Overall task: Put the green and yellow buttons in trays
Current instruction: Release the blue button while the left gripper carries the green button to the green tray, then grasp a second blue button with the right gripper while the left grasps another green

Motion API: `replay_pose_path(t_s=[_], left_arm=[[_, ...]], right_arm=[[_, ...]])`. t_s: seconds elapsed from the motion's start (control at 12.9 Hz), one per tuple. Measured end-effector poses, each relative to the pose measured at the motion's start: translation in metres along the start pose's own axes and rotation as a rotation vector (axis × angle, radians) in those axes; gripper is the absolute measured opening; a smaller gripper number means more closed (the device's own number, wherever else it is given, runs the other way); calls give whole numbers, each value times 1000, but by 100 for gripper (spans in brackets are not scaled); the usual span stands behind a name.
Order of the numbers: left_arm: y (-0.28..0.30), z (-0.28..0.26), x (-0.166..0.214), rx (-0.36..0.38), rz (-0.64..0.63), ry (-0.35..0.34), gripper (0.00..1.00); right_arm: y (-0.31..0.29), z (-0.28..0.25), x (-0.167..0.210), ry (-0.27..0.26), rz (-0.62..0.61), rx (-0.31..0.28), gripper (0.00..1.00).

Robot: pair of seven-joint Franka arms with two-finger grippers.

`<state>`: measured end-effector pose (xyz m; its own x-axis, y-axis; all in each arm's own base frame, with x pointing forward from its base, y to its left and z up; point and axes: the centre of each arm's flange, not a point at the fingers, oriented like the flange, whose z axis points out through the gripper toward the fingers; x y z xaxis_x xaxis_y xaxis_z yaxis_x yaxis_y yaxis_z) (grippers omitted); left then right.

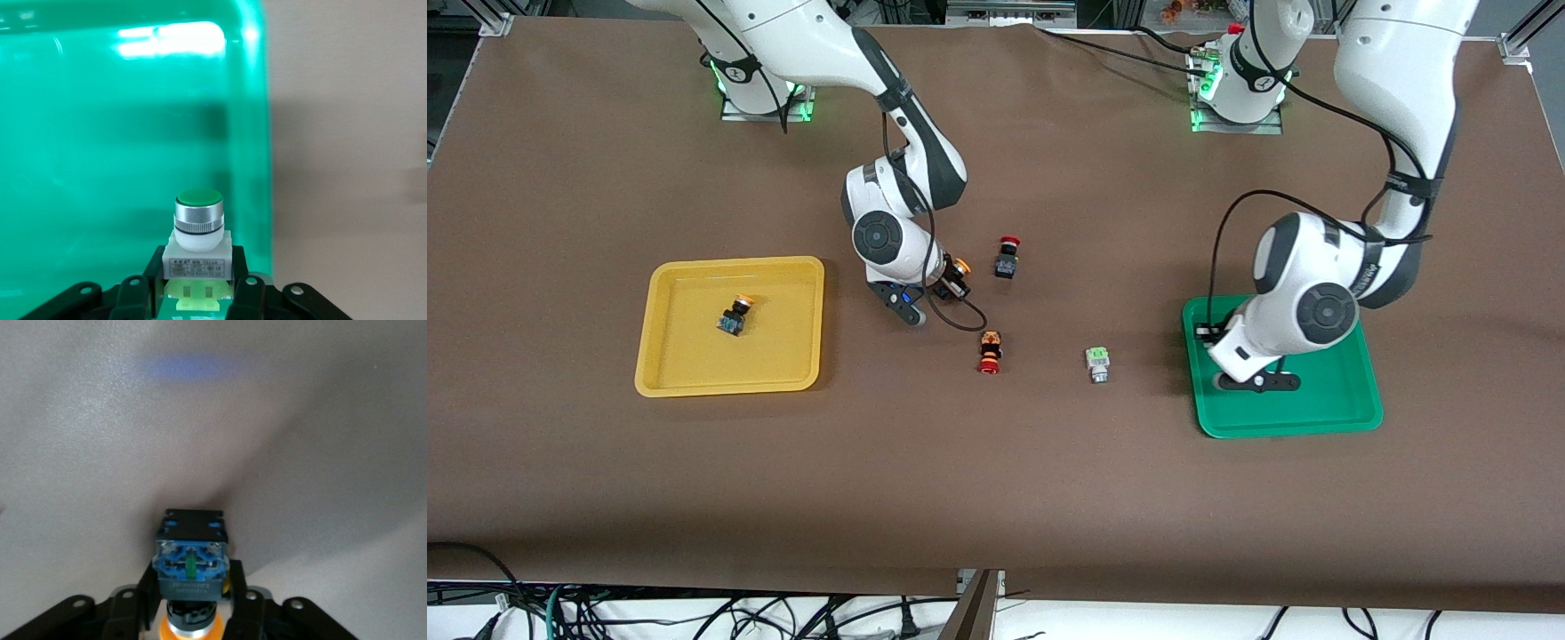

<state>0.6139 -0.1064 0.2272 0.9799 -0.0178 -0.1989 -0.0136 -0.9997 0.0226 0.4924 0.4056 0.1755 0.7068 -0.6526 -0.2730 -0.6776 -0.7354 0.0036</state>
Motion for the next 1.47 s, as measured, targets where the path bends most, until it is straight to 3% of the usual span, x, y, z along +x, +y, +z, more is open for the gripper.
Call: replay_pose_path(t_s=[0.23, 0.47, 0.62, 0.85, 0.93, 1.09, 1.32, 1.47], left_arm=[[-20, 34, -5, -9, 32, 25, 41], [-21, 38, -6, -11, 37, 27, 44], [-16, 27, -2, -16, 40, 48, 62], [27, -13, 7, -38, -8, 87, 94], [52, -26, 9, -45, -40, 105, 100], [110, -42, 10, -61, -121, 140, 100], [185, -33, 15, -89, -241, 152, 100], [216, -8, 15, -86, -259, 135, 100]], right_arm=[[2, -26, 14, 4, -22, -6, 41], [40, -103, 92, 26, -206, -123, 41], [80, -145, 156, 40, -329, -156, 41], [121, -135, 210, 67, -414, -166, 41], [129, -119, 219, 97, -432, -169, 41], [141, -93, 231, 137, -443, -187, 41], [136, -100, 230, 142, -443, -176, 67], [118, -136, 217, 119, -445, -141, 90]])
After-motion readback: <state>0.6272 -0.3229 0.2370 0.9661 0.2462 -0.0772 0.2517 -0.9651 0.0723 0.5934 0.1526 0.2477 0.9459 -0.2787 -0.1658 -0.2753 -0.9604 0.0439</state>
